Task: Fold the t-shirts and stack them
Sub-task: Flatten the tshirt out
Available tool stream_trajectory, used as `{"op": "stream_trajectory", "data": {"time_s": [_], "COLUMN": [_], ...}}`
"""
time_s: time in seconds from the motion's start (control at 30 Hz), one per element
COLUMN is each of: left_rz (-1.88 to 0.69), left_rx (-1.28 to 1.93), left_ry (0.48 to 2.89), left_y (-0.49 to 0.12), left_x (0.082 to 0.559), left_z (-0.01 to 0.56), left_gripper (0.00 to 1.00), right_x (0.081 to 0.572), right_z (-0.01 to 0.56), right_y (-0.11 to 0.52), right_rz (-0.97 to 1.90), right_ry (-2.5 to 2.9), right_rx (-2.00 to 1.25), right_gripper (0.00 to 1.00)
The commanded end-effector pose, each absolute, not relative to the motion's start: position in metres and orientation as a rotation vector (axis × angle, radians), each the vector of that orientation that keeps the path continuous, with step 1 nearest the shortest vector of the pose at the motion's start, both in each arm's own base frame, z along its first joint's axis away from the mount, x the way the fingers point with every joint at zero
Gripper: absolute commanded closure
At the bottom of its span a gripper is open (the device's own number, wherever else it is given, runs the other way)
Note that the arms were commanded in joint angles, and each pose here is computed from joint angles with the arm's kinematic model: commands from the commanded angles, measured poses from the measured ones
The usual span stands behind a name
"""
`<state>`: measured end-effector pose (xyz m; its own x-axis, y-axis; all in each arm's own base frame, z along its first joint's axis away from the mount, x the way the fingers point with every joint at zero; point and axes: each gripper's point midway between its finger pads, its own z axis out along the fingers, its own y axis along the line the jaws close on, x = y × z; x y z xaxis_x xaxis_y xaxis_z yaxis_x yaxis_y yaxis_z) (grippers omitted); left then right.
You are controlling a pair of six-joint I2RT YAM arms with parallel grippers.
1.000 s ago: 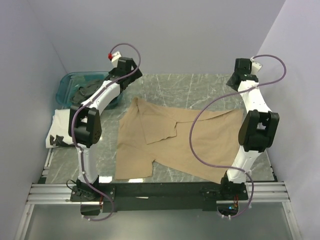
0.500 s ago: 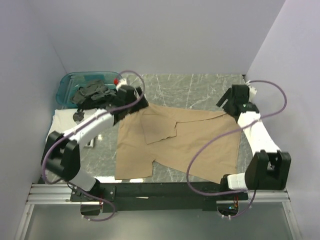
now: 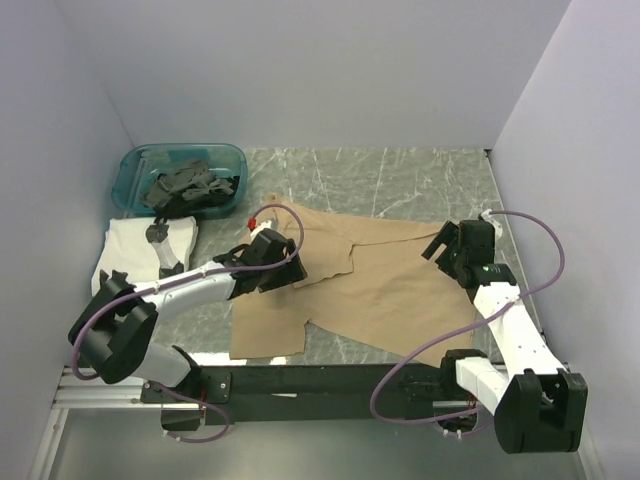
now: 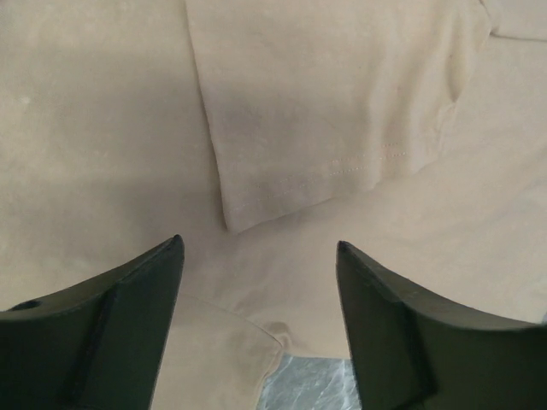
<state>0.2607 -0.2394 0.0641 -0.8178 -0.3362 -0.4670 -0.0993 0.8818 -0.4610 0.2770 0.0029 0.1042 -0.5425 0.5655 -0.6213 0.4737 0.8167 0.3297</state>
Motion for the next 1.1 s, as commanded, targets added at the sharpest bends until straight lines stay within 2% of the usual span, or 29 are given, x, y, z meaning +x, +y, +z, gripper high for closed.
{"op": "stream_trajectory", "data": {"time_s": [0.0, 0.1, 0.37, 0.67, 1.07], "left_rz": [-0.692, -0.686, -0.626, -0.554, -0.518], "left_rx": [-0.324, -0.315, -0.320, -0.354, -0.355], "left_ry": [2.464, 2.492, 2.529, 2.526, 2.530], "left_y": [-0.258, -0.265, -0.267, -0.270, -0.260], "left_x": [0.264, 0.263, 0.263, 0.278, 0.273], "left_z": [0.068, 0.058, 0.044, 0.038, 0.051], "left_gripper": [0.25, 0.36, 0.40, 0.54, 0.53], "right_x": [0.282, 0.281, 0.281, 0.280, 0.280], "right_z": [0.117, 0.113, 0.111, 0.107, 0.105], "right_y": [0.003, 0.003, 0.001, 0.003, 0.002], "right_rz": [0.184, 0.180, 0.166, 0.168, 0.159], "right_ry": [2.181, 2.188, 2.187, 2.207, 2.213], "right_rx": [0.732, 0.729, 0.726, 0.723, 0.725], "right_gripper": [0.08, 0.08, 0.08, 0.09, 0.09]}}
